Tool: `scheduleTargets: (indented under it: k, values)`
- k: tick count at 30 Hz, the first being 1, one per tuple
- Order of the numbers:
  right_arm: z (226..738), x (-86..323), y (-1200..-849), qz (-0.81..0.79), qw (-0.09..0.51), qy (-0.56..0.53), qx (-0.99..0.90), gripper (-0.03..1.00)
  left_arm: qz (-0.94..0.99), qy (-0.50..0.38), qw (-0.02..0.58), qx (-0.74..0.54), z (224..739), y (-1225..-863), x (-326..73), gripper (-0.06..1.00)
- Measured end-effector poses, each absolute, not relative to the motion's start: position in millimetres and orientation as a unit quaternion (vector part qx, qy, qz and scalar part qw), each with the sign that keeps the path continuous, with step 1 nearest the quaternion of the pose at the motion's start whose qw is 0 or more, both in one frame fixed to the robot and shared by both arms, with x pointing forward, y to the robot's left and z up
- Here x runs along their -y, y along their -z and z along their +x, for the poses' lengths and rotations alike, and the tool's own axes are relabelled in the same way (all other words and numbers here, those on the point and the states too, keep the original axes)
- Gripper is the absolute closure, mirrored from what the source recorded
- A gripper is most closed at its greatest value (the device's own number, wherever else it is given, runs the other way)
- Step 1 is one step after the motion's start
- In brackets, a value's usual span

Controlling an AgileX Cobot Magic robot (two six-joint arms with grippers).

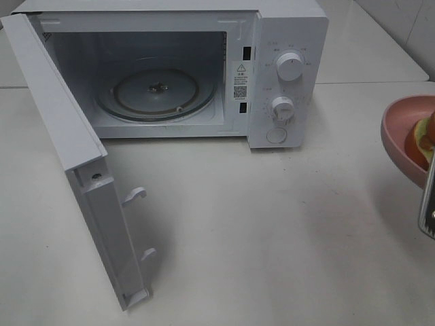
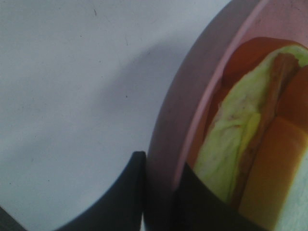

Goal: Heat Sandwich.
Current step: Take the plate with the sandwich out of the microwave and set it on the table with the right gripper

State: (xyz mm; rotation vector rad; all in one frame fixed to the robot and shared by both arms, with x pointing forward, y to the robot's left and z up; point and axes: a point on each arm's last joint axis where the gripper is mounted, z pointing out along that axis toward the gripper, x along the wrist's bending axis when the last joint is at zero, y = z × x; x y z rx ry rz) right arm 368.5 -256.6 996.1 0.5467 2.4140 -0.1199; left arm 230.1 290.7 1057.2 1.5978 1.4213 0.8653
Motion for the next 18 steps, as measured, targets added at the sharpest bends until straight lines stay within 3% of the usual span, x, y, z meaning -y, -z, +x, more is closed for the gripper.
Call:
scheduleTargets:
  k: [18]
  values:
    - [423, 220, -992, 0.366, 0.319, 0.075, -0.871, 0.85, 0.633, -0.343, 0.405, -0.563, 230, -1057, -291, -0.03]
